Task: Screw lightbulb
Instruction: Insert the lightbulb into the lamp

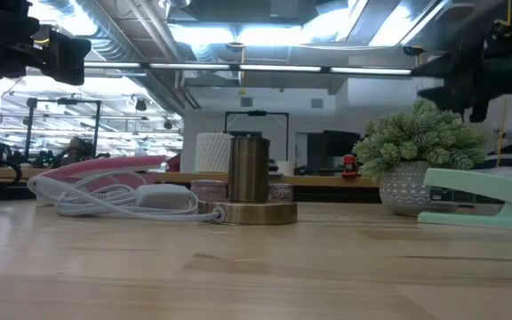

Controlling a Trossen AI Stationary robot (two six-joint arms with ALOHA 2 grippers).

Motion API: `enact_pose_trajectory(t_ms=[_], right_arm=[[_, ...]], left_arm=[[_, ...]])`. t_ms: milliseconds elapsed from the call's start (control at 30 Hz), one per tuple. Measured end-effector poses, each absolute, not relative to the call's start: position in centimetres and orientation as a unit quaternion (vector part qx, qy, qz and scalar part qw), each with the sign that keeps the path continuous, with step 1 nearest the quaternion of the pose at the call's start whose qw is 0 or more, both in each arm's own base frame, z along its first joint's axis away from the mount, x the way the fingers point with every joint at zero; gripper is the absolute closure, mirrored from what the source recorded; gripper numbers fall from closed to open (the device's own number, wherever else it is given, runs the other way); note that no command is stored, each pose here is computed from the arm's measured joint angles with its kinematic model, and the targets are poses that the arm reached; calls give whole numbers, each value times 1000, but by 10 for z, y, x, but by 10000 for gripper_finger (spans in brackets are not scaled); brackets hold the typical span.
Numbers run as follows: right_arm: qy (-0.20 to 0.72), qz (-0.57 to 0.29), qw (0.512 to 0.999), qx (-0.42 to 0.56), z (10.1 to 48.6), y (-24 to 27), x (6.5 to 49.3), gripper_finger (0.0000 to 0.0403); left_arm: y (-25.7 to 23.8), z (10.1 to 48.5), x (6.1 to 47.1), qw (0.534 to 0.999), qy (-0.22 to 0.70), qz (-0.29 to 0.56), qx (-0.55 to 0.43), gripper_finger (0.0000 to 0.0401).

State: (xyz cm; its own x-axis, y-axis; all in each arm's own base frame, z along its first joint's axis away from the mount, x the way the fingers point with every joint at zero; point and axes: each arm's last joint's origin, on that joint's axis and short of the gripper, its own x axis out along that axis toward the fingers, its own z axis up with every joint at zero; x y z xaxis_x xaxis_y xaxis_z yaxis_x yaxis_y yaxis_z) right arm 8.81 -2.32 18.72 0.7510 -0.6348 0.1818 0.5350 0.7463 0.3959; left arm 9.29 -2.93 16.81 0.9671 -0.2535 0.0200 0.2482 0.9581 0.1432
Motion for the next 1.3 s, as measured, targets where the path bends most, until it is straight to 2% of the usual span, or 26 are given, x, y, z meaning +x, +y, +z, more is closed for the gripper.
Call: enact_pose_trajectory(t_ms=[167, 267, 400, 500, 667, 867, 1100, 1300], right_arm=[[-263, -268, 909, 179, 208, -21, 82, 123], [-314, -244, 907, 138, 223, -19, 75, 123], [-359, -254, 893, 95, 258, -18, 59, 123], [-355, -284, 887, 81, 284, -18, 47, 123], [-242, -333, 910, 46, 315, -19, 33, 123], [-136, -319, 936, 55, 349, -19, 34, 123], [35, -267, 962, 47, 385, -18, 71, 123], [185, -276, 939, 92, 422, -20, 104, 123]], left_arm=[[-29, 168, 93, 989, -19, -127, 70, 132], [-29, 168, 93, 989, -19, -127, 70, 132], [-29, 168, 93, 989, -19, -127, 70, 132], [-29, 169, 93, 991, -20, -117, 67, 132], [-29, 169, 93, 991, -20, -113, 66, 132], [-29, 170, 93, 988, -32, -111, 97, 132], [-28, 172, 93, 989, -39, -109, 87, 132], [-28, 179, 92, 990, -73, -107, 50, 132]])
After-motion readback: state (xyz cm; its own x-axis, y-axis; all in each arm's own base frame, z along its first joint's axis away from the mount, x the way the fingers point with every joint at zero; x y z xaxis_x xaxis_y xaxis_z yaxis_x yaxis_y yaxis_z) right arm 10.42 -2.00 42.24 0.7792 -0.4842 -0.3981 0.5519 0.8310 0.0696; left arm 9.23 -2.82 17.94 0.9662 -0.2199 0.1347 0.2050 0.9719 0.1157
